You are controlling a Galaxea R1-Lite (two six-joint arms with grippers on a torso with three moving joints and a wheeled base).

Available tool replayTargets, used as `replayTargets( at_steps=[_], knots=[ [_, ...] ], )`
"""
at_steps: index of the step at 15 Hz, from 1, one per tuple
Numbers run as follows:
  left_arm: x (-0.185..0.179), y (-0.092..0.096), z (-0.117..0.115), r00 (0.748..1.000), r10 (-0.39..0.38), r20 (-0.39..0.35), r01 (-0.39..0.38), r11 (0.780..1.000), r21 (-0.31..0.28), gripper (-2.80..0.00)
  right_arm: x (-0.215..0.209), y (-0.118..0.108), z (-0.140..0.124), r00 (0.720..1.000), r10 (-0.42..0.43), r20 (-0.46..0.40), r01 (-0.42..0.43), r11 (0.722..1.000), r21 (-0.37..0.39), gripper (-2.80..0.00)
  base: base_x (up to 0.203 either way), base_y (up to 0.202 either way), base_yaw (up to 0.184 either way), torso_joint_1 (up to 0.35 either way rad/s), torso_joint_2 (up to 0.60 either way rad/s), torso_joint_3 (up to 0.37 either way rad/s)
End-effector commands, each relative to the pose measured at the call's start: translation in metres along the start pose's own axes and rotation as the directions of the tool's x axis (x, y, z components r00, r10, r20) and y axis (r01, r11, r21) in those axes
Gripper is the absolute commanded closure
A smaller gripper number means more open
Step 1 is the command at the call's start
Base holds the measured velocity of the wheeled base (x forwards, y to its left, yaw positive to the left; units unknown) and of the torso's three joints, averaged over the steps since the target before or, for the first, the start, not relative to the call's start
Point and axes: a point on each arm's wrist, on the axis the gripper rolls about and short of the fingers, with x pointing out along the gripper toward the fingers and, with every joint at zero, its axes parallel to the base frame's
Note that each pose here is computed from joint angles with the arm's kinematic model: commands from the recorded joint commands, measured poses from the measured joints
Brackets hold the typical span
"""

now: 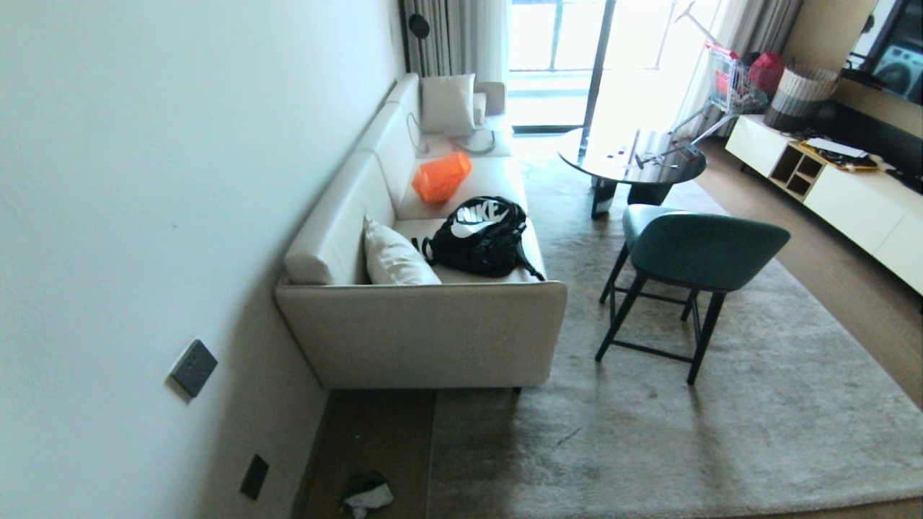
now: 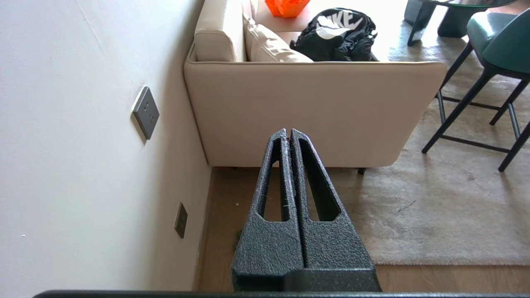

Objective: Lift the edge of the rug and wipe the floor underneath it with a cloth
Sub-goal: Pick up the rag

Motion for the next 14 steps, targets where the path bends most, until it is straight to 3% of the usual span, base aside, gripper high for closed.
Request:
replayTargets(
  at_steps=[1, 14],
  knots=[
    [0.0000, 0.0000, 0.0000, 1.000, 0.001, 0.000, -0.001, 1.000, 0.000, 0.00, 0.0001, 0.0000, 0.0001, 1.000, 0.000, -0.001, 0.000, 1.000, 0.000, 0.00, 0.000, 0.000, 0.000, 0.000, 0.00, 0.000],
    [0.0000, 0.0000, 0.0000, 1.000, 0.000, 0.000, 0.000, 1.000, -0.001, 0.00, 0.0001, 0.0000, 0.0001, 1.000, 0.000, -0.001, 0.000, 1.000, 0.000, 0.00, 0.000, 0.000, 0.000, 0.000, 0.00, 0.000]
  ],
)
